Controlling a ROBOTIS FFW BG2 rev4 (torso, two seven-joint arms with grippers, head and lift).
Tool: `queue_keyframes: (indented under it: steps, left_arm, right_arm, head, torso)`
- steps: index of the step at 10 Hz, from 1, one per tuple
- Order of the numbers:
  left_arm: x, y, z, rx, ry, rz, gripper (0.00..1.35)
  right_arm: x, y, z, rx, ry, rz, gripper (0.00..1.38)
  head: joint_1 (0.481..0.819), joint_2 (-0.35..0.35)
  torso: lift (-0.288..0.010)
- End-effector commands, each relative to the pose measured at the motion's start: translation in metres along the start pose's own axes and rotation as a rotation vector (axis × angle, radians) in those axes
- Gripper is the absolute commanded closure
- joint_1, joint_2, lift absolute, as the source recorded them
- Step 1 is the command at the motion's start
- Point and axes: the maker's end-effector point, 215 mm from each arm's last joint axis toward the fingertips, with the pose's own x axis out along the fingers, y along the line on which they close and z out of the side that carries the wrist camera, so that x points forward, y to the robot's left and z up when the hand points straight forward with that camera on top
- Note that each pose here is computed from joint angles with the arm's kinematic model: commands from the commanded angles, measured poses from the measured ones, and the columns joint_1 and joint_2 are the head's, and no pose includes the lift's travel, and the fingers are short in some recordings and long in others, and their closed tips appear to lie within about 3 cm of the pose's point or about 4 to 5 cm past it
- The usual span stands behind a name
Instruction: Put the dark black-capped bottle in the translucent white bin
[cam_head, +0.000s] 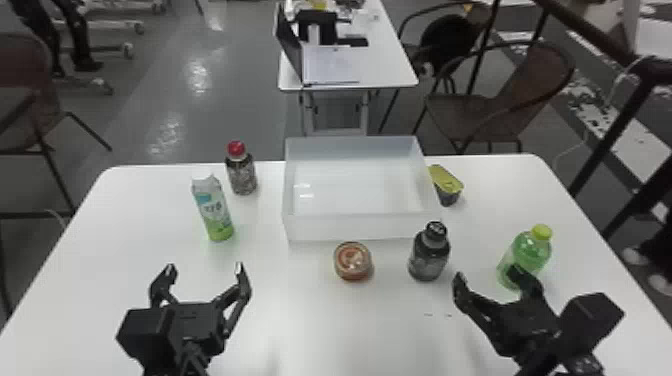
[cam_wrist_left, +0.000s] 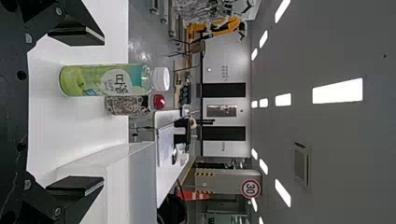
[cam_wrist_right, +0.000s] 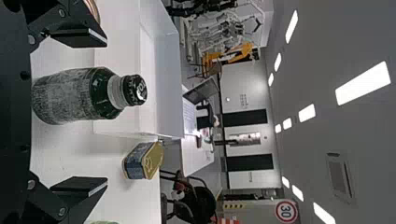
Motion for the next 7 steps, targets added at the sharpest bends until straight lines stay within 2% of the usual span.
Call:
queue_keyframes:
  steps: [1,3,7]
  left_arm:
    - [0.000,0.000,-0.001,-0.002,0.001,0.000,0.23]
    - [0.000,0.001,0.002,-0.004,-0.007,0.005,0.23]
    - [0.003,-0.001,0.005,-0.011,-0.018,0.005,0.23]
  right_arm:
    - [0.005,-0.017,-0.021,-0.012,0.045,-0.007,0.23]
    - [0.012,-0.027,-0.051,0.012,0.096,-0.001,0.23]
    - [0.054,-0.018,-0.072,-0.003,0.166,0.136,0.23]
  head:
    - [0.695,0.014]
    - [0.695,-0.004]
    - [0.695,0.005]
  torso:
    - [-0.067]
    - [-0.067]
    - [-0.067]
